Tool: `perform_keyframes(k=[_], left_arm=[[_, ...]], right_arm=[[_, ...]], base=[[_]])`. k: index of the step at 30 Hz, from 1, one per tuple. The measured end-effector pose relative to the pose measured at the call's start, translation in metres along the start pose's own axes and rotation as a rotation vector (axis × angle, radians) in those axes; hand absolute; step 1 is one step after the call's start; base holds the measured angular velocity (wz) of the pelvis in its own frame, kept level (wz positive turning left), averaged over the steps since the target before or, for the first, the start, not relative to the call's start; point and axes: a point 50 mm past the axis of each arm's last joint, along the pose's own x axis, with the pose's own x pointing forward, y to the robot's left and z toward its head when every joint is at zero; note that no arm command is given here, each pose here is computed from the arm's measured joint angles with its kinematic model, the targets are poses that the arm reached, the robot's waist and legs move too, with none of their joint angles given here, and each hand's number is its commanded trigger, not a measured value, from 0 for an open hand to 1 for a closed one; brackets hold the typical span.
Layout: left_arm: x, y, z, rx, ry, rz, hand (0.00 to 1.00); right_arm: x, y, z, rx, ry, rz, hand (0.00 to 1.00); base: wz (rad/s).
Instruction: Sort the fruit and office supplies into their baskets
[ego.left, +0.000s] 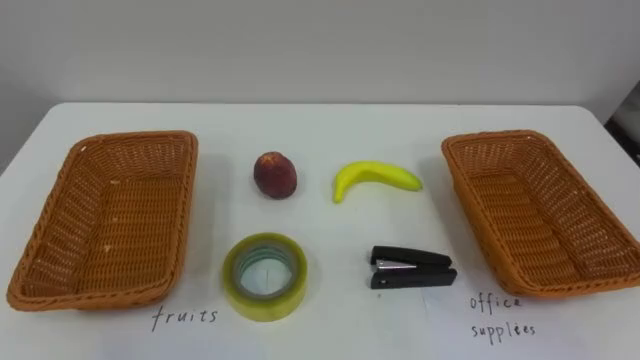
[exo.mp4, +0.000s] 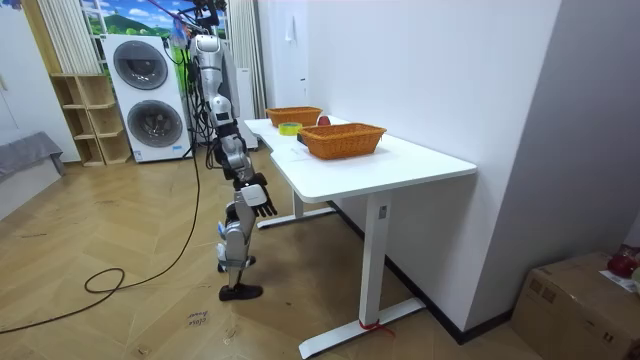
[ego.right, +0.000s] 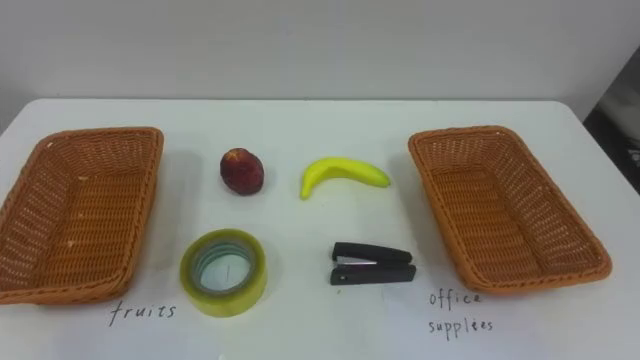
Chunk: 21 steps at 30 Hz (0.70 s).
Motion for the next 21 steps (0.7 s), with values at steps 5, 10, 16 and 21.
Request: perform_keyframes(k=[5, 10, 16, 21], left_arm=[[-0.0002, 0.0002, -0.0014, 0.004, 0.007, 0.001, 0.0], [0.0, 0.0003, 0.0004, 0.006, 0.003, 0.002, 0.0], [0.0003, 0.0004, 0.0022, 0.004, -0.001, 0.002, 0.0], [-0.0006, -0.0001, -0.0029, 0.005, 0.012, 0.001, 0.0]], right_arm=[[0.0001, 0.0002, 0.0003, -0.003, 0.0, -0.001, 0.0], [0.0004, 0.0003, 0.0008, -0.002, 0.004, -0.008, 0.0], [0.0008, 0.0004, 0.0013, 0.011, 0.013, -0.017, 0.0], [0.0005, -0.0021, 0.0017, 0.043, 0.006, -0.049, 0.0]], base=[[0.0], [0.0], [0.0], [0.0]])
